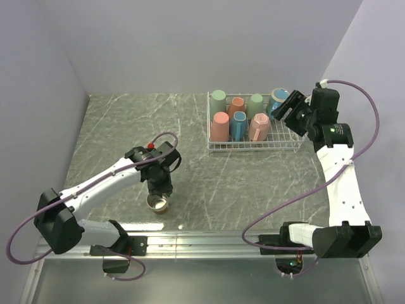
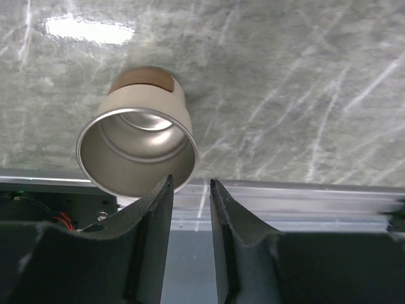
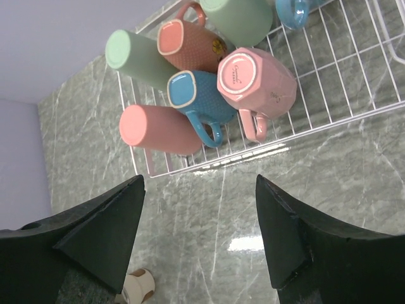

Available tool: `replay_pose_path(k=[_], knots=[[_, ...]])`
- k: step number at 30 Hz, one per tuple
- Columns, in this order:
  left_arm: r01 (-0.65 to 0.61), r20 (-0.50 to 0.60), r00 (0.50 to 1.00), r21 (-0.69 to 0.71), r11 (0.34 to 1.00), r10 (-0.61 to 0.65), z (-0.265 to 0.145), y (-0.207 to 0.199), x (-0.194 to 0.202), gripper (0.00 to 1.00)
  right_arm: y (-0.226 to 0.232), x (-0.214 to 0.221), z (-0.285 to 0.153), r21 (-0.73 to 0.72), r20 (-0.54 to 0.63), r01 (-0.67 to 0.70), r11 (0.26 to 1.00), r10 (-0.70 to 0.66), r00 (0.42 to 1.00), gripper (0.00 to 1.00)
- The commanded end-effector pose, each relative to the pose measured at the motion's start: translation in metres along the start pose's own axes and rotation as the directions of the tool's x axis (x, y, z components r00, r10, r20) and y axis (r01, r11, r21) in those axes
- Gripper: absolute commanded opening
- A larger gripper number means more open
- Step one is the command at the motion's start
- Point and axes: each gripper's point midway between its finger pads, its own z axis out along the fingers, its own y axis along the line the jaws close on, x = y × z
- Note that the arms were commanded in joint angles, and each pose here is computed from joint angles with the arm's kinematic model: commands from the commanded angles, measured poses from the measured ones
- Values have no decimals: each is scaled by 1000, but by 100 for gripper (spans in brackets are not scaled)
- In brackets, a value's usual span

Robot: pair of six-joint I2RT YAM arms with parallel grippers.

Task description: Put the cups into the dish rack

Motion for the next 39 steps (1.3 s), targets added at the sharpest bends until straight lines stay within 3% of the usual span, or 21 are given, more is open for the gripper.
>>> replay_pose_path(k=[1, 9, 14, 16, 19, 25, 29, 32, 35, 37, 38, 39], knots=[[-13, -2, 1000, -48, 999, 13, 14, 5, 2, 35, 9, -5, -5, -40, 33, 10, 999, -9, 999, 78], [-58, -30, 998, -82, 995, 55, 40, 3, 5, 33, 6, -3, -4, -29, 31, 10, 1000, -9, 999, 78], [-77, -29, 997, -91, 993, 75, 45, 1, 3, 19, 4, -3, -2, -25, 33, 13, 1000, -12, 999, 77], [-85, -35, 996, -87, 993, 82, 47, -1, 3, 2, 3, -1, -1, -20, 29, 12, 1000, -11, 1000, 78], [-93, -4, 996, -47, 995, 92, 41, -14, -8, 0, 4, -2, 0, -27, 26, 14, 1000, -13, 1000, 78], [-149, 162, 974, -73, 986, 159, -14, -48, -77, 0, 20, -13, -7, -16, 51, 68, 998, -68, 996, 77], [-118, 263, 956, -66, 991, 131, -50, -60, -135, 0, 29, -24, -12, -10, 66, 77, 997, -76, 995, 77], [-87, 322, 944, 33, 996, 72, -80, -75, -173, 0, 46, -31, -17, -73, 73, 76, 994, -71, 995, 77], [-110, 418, 909, 235, 966, 2, -118, -104, -208, 0, 76, -29, -23, -225, 45, 87, 971, -79, 996, 79], [-141, 439, 898, 379, 915, -43, -141, -118, -211, 0, 99, -14, -24, -366, -44, 53, 929, -74, 996, 80], [-158, 496, 862, 468, 870, -110, -161, -128, -231, 0, 111, -15, -25, -434, -42, 53, 899, -79, 996, 81], [-144, 488, 858, 527, 838, -159, -170, -127, -228, 0, 115, -3, -18, -469, -111, -15, 883, -42, 993, 82]])
